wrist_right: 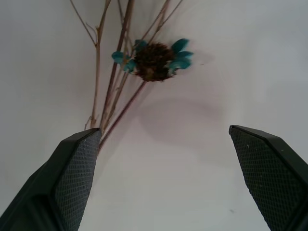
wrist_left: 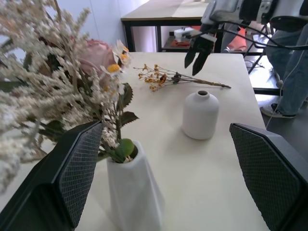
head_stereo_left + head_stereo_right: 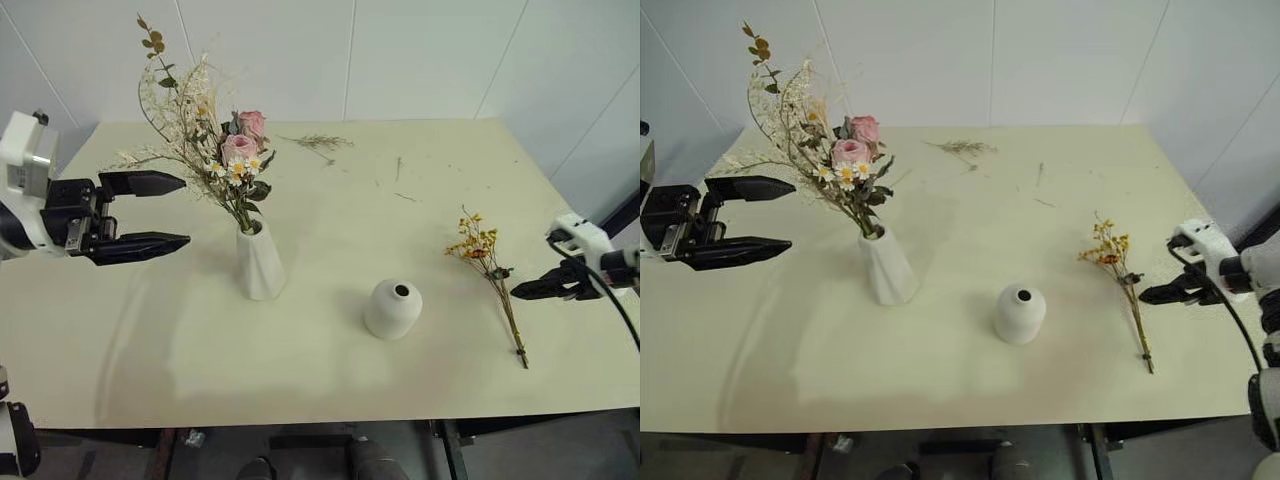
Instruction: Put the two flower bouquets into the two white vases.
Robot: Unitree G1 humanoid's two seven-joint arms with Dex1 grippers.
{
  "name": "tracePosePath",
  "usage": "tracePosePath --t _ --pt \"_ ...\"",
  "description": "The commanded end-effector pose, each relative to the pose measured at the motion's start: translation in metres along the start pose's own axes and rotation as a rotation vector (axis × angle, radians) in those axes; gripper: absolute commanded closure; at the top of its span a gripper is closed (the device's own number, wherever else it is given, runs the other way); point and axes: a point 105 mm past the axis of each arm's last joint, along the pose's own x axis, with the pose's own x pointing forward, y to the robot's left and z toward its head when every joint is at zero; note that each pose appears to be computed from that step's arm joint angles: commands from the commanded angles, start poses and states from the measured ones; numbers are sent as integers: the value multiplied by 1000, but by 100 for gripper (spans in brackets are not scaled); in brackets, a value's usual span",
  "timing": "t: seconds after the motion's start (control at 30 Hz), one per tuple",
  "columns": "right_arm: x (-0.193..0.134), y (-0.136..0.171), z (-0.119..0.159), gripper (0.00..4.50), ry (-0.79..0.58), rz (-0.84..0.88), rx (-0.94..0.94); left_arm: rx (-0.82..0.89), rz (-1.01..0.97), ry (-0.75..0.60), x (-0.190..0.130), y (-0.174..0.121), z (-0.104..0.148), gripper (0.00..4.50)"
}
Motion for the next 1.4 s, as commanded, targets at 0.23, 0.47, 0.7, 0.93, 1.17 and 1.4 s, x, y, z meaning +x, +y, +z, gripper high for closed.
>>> tracePosePath --t 0.23,0.47,0.7,0.93,1.17,1.4 --pt "7 8 -2 0 127 23 -36 31 36 5 -10 -17 15 2" --pt "7 8 1 0 133 22 -31 17 54 12 -13 -25 13 2" --pt "-24 -12 10 0 88 -87 -49 1 45 4 -7 -25 4 2" --pt "-55 -10 25 0 55 -80 -47 -3 4 -26 2 -21 -5 2" --pt "-61 9 7 0 122 20 -20 -1 -29 -39 9 -18 -9 2" --pt "-31 12 -11 0 137 14 41 16 -41 -19 5 -16 -2 2"
